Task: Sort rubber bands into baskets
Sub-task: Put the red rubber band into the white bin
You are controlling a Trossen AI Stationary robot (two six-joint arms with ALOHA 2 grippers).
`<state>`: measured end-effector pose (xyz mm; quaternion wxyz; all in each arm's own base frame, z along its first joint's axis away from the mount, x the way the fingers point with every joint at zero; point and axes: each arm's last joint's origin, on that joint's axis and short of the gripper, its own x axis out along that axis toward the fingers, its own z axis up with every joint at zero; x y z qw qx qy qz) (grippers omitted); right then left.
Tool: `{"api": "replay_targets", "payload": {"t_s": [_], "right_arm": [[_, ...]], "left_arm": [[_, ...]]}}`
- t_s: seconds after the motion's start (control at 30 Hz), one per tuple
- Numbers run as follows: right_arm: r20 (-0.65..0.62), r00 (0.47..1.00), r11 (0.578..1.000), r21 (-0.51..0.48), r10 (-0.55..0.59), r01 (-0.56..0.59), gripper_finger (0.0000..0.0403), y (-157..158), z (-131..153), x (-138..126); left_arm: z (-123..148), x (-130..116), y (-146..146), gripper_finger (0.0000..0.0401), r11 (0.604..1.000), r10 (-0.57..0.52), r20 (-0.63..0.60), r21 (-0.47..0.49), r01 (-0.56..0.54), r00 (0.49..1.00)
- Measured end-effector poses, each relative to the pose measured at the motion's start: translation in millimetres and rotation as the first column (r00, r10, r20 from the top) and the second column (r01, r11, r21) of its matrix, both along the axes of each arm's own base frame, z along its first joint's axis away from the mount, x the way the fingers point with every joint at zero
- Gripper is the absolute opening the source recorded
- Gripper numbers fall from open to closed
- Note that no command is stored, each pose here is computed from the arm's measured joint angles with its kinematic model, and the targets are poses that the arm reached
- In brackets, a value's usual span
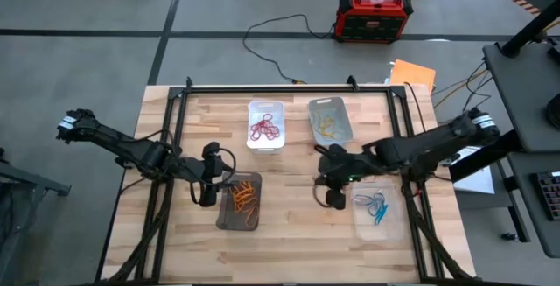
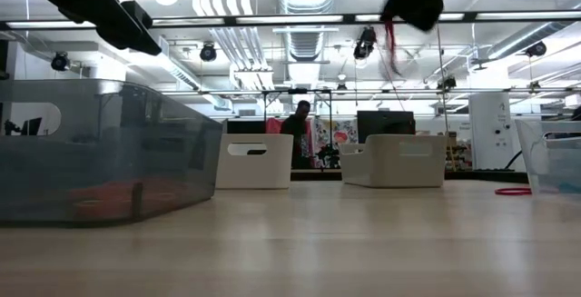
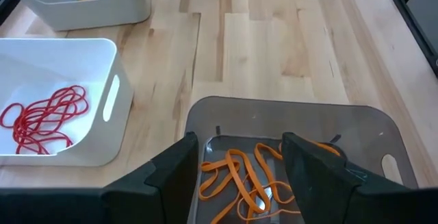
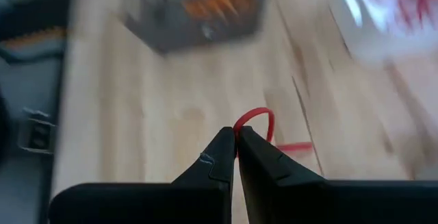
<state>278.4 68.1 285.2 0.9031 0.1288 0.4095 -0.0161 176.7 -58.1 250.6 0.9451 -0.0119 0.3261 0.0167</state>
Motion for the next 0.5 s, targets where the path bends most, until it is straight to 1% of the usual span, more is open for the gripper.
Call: {"api": "replay_targets", "payload": {"t_s": [0.1, 0.2, 0.3, 0.33, 0.37, 0.43, 0.5], "right_arm": [[0.161, 0.984, 0.997, -0.046, 0.070, -0.064, 0.0009, 2.7, 15.9, 1.3], [0.317, 0.936, 0.983, -0.144, 0.153, -0.111, 0.0009, 1.7, 27.7, 9.5], [0.412, 0.885, 0.960, -0.255, 0.218, -0.117, 0.0009, -5.1, 33.8, 21.1], [0.435, 0.875, 0.955, -0.283, 0.213, -0.091, 0.0009, -9.6, 34.3, 25.8], [0.447, 0.876, 0.951, -0.305, 0.184, -0.044, 0.0009, -15.4, 32.8, 31.1], [0.441, 0.889, 0.942, -0.335, 0.124, 0.035, 0.0009, -30.8, 24.6, 42.1], [0.405, 0.907, 0.930, -0.366, 0.117, 0.044, 0.0009, -46.0, 13.3, 51.8]], "left_arm": [[0.5, 0.4, -0.1, 0.0194, 1.000, -0.004, 0.006, 0.005, 0.004, 1.000], [2.2, 1.6, 0.4, 0.0194, 0.999, 0.010, 0.032, 0.034, -0.011, 0.999], [2.9, 1.4, 0.9, 0.0194, 0.999, 0.019, 0.039, 0.045, -0.020, 0.999], [4.2, 1.4, 0.9, 0.0194, 0.999, 0.019, 0.040, 0.045, -0.021, 0.999], [6.6, 1.7, 0.8, 0.0194, 0.999, 0.019, 0.046, 0.043, -0.021, 0.999], [12.4, 1.8, 0.6, 0.0194, 0.999, 0.018, 0.057, 0.038, -0.021, 0.998], [17.4, 0.8, 1.1, 0.0194, 0.999, 0.020, 0.049, 0.041, -0.022, 0.999]]}}
